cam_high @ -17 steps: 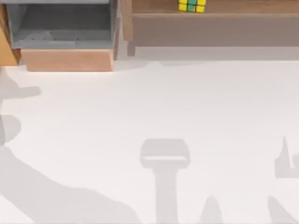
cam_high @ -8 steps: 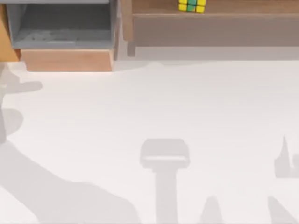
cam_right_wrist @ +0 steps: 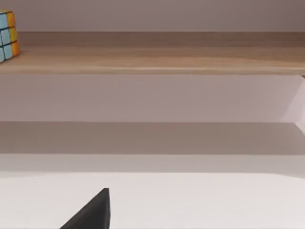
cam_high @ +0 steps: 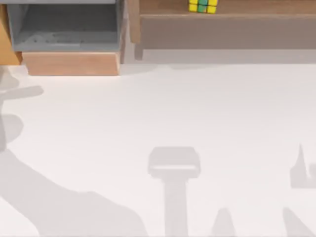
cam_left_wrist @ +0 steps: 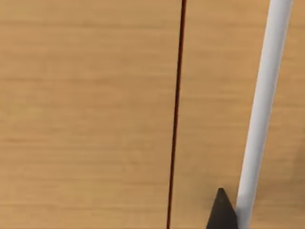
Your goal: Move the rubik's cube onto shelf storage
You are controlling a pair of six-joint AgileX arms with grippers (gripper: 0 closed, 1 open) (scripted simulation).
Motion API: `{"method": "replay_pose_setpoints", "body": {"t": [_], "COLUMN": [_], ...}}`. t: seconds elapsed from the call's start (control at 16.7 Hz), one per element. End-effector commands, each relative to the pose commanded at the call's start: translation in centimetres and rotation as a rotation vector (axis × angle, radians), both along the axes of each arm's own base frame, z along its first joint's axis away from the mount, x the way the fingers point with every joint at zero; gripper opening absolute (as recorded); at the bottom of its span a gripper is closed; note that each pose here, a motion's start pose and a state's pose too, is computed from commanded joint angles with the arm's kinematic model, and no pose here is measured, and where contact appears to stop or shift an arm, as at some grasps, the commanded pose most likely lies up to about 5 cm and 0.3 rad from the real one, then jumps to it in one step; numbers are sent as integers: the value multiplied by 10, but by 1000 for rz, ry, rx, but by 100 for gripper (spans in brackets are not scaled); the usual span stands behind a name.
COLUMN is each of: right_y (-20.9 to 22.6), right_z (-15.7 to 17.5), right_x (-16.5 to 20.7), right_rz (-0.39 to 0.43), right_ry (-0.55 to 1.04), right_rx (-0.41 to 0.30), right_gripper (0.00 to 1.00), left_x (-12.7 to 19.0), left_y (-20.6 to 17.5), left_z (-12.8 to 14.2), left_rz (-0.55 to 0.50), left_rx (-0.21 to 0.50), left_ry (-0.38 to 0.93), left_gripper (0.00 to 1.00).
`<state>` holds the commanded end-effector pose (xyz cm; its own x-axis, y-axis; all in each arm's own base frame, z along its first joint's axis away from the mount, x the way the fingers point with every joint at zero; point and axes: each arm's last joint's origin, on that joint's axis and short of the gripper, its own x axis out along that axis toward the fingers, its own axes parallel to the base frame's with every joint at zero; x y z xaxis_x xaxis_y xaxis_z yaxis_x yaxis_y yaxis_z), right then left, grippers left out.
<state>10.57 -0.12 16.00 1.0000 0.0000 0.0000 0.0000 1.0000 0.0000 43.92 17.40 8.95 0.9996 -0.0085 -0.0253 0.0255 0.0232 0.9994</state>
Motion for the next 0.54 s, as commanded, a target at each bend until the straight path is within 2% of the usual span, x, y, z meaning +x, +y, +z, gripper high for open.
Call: {"method": "replay_pose_setpoints", "body": {"t": [0.18,0.54], "right_y": [0,0], "right_z": [0,0], "right_x": [0,0], "right_rz": [0,0], "right_ry": [0,0], "right_rx": [0,0], "right_gripper": [100,100], "left_x": [0,0], "left_y": [0,0], "left_z": [0,0], "left_rz": [0,0], "left_rx": [0,0], "left_ry": [0,0], "left_gripper": [98,100]}}
